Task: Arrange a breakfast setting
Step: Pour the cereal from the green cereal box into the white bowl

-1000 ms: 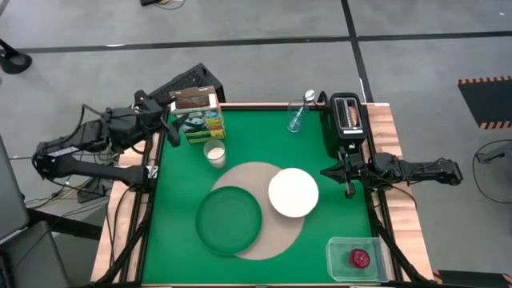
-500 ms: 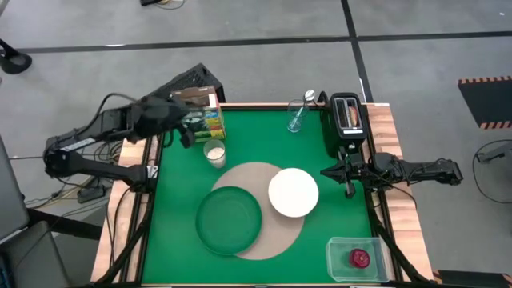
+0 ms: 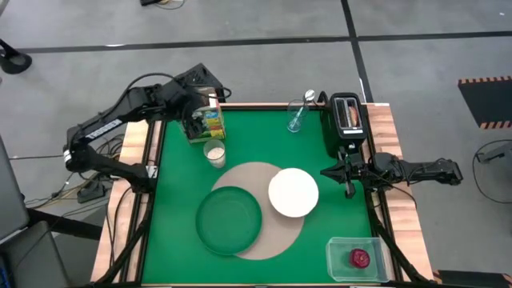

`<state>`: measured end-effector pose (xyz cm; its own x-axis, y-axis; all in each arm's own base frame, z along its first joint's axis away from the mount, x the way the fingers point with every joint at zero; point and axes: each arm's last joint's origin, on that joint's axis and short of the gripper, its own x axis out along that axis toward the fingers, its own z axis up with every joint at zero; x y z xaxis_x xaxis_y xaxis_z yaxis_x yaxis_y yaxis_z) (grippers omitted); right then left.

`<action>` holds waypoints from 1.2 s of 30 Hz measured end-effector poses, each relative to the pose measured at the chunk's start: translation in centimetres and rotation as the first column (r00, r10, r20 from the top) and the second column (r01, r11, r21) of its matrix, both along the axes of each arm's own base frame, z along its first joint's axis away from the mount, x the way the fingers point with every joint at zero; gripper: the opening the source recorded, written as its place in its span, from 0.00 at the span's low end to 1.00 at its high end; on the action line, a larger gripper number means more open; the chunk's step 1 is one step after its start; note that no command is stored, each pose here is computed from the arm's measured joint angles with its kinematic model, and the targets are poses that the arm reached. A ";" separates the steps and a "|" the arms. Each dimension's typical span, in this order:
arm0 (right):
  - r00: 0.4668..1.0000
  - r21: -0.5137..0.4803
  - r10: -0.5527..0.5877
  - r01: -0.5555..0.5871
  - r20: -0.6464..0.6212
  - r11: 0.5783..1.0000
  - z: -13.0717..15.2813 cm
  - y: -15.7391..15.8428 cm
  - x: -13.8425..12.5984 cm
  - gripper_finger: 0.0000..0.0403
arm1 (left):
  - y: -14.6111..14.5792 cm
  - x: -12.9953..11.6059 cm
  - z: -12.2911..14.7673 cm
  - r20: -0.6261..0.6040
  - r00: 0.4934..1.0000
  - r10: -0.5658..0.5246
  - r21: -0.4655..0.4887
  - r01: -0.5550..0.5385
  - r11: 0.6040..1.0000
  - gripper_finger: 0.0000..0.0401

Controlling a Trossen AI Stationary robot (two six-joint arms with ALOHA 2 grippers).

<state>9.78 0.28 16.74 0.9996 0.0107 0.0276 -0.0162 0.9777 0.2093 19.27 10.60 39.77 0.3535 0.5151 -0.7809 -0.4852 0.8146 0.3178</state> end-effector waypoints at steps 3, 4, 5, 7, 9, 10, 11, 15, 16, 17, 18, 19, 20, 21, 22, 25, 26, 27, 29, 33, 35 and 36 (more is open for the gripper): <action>1.000 0.000 0.000 0.000 0.000 1.000 0.0 0.0 0.0 0.08 | 1.0 0.4 -0.7 -0.058 0.998 0.021 -0.006 -0.021 1.000 0.72; 1.000 0.000 0.000 0.000 0.000 1.000 0.0 0.0 0.0 0.08 | 1.4 0.5 -0.9 -0.070 0.997 0.025 -0.009 -0.026 1.000 0.72; 1.000 0.000 0.000 0.000 0.000 1.000 0.0 0.0 0.0 0.08 | 1.7 0.6 -1.1 -0.079 0.997 0.025 -0.017 -0.027 1.000 0.72; 1.000 0.000 0.000 0.000 0.000 1.000 0.0 0.0 0.0 0.08 | 2.3 0.8 -1.5 -0.092 0.996 0.022 -0.036 -0.026 0.999 0.72; 1.000 0.000 0.000 0.000 0.000 1.000 0.0 0.0 0.0 0.08 | 2.8 1.1 -2.0 -0.114 0.993 0.029 -0.047 -0.035 0.998 0.72; 1.000 0.000 0.000 0.000 0.000 1.000 0.0 0.0 0.0 0.08 | 3.0 1.2 -2.3 -0.129 0.991 0.032 -0.057 -0.040 0.998 0.72; 1.000 0.000 0.000 0.000 0.000 1.000 0.0 0.0 0.0 0.08 | 3.3 1.3 -2.6 -0.147 0.989 0.033 -0.072 -0.044 0.996 0.72; 1.000 0.000 0.000 0.000 0.000 1.000 0.0 0.0 0.0 0.08 | 4.1 2.0 -4.0 -0.223 0.975 0.025 -0.123 -0.053 0.991 0.72; 1.000 0.000 0.000 0.000 0.000 1.000 0.0 0.0 0.0 0.08 | 4.3 2.3 -4.3 -0.240 0.971 0.018 -0.130 -0.051 0.990 0.72; 1.000 0.000 0.000 0.000 0.000 1.000 0.0 0.0 0.0 0.08 | 4.4 2.5 -4.6 -0.255 0.967 0.013 -0.135 -0.049 0.990 0.72; 1.000 0.000 0.000 0.000 0.000 1.000 0.0 0.0 0.0 0.08 | 4.5 2.7 -4.8 -0.269 0.963 0.011 -0.136 -0.050 0.990 0.72; 1.000 0.000 0.000 0.000 0.000 1.000 0.0 0.0 0.0 0.08 | 4.7 2.9 -5.1 -0.283 0.959 0.008 -0.133 -0.048 0.990 0.71; 1.000 0.000 0.000 0.000 0.000 1.000 0.0 0.0 0.0 0.08 | 4.9 3.2 -5.4 -0.300 0.954 0.005 -0.131 -0.046 0.990 0.69; 1.000 0.000 0.000 0.000 0.000 1.000 0.0 0.0 0.0 0.08 | 5.1 3.4 -5.8 -0.317 0.949 0.003 -0.130 -0.046 0.991 0.67; 1.000 0.000 0.000 0.000 0.000 1.000 0.0 0.0 0.0 0.08 | 5.3 3.7 -6.1 -0.332 0.943 0.002 -0.130 -0.048 0.990 0.64; 1.000 0.000 0.000 0.000 0.000 1.000 0.0 0.0 0.0 0.08 | 5.7 4.2 -6.9 -0.385 0.923 0.004 -0.111 -0.051 0.993 0.52; 1.000 0.000 0.000 0.000 0.000 1.000 0.0 0.0 0.0 0.08 | 5.8 4.3 -7.0 -0.390 0.921 0.001 -0.115 -0.049 0.992 0.47; 1.000 0.000 0.000 0.000 0.000 1.000 0.0 0.0 0.0 0.08 | 5.9 4.4 -7.2 -0.393 0.919 -0.004 -0.122 -0.048 0.991 0.42; 1.000 0.000 0.000 0.000 0.000 1.000 0.0 0.0 0.0 0.08 | 5.9 4.5 -7.4 -0.398 0.917 -0.009 -0.129 -0.046 0.991 0.31; 1.000 0.000 0.000 0.000 0.000 1.000 0.0 0.0 0.0 0.08 | 5.9 4.4 -7.3 -0.396 0.918 -0.010 -0.130 -0.045 0.990 0.08; 1.000 0.000 0.000 0.000 0.000 1.000 0.0 0.0 0.0 0.08 | 5.8 4.4 -7.2 -0.393 0.919 -0.003 -0.127 -0.051 0.991 0.03; 1.000 0.000 0.000 0.000 0.000 1.000 0.0 0.0 0.0 0.08 | 5.8 4.3 -7.2 -0.395 0.919 0.002 -0.121 -0.055 0.991 0.03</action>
